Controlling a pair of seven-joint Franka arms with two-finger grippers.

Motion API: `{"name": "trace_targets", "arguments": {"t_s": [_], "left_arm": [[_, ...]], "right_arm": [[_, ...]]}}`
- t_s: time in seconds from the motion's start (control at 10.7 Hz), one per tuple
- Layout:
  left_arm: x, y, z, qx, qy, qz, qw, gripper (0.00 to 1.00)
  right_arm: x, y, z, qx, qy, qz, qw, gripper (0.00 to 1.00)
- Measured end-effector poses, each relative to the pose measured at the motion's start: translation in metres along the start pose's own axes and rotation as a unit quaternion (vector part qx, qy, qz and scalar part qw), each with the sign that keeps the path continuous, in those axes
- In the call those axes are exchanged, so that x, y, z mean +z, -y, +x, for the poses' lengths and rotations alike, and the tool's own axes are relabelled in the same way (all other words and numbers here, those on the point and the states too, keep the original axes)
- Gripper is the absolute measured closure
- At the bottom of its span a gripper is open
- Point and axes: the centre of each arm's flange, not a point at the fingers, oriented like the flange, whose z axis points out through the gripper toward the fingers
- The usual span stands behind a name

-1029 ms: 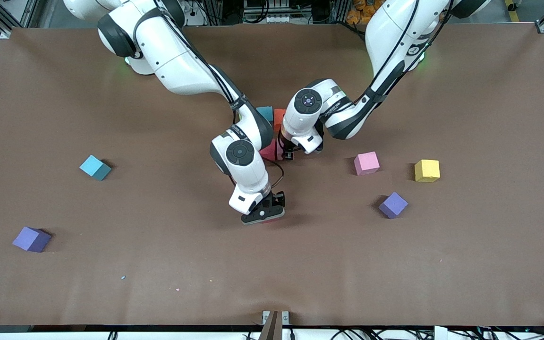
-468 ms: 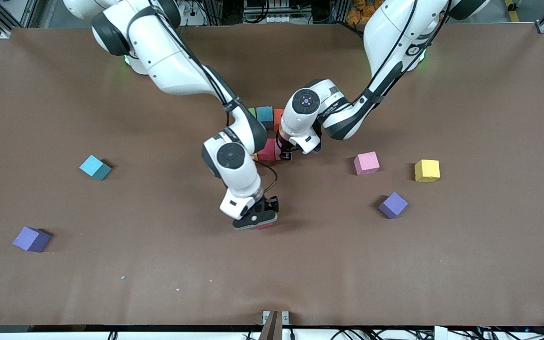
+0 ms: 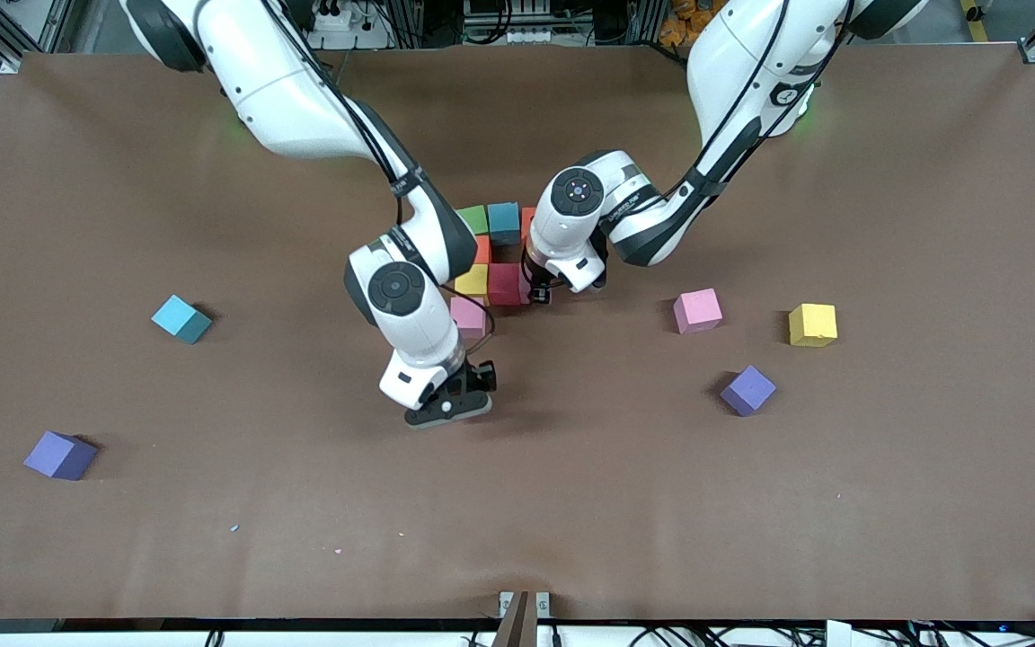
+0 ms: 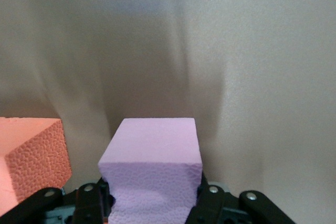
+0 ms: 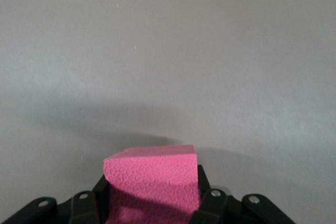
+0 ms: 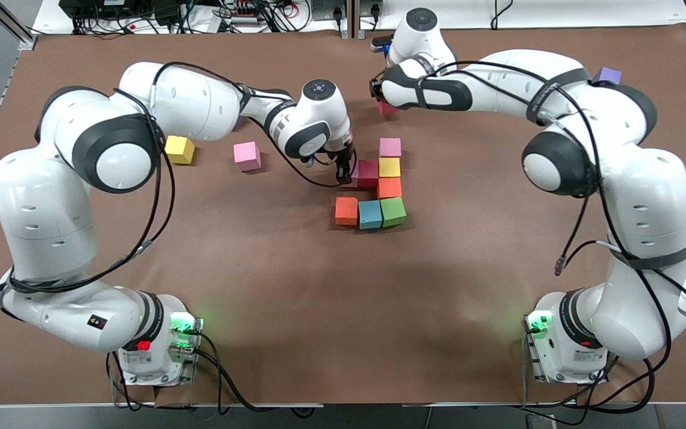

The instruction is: Arrange 11 blocks into digit 3

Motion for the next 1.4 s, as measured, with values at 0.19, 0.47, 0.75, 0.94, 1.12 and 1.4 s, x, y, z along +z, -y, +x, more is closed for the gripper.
{"name": "trace_targets", "arguments": {"t_s": [0.19, 0.47, 0.75, 0.94, 1.12, 1.4], "left_arm": [[0.000, 0.000, -0.002, 0.001, 0.001, 0.000, 1.000, 0.44], [0.001, 0.000, -0.003, 0.002, 0.001, 0.000, 1.000, 0.44], [0.001, 0.000, -0.004, 0.002, 0.001, 0.000, 1.000, 0.44], [0.001, 0.000, -0.004, 0.002, 0.001, 0.000, 1.000, 0.44], [0.001, 0.000, -0.004, 0.001, 0.001, -0.001, 1.000, 0.44], [0.020, -0.005, -0.001, -0.004, 0.002, 0.007, 1.000, 0.06]], "right_arm": [[-0.004, 0.000, -0.017, -0.002, 0.013, 0.001, 1.000, 0.38], [0.006, 0.000, -0.040, -0.005, 0.015, 0.006, 1.000, 0.38], [0.015, 0.010, -0.055, -0.006, 0.018, 0.008, 1.000, 0.38], [0.016, 0.017, -0.058, -0.010, 0.018, 0.009, 1.000, 0.38], [0.019, 0.018, -0.062, -0.011, 0.020, 0.009, 1.000, 0.38], [0.027, 0.014, -0.071, -0.011, 0.022, 0.008, 1.000, 0.38]]}}
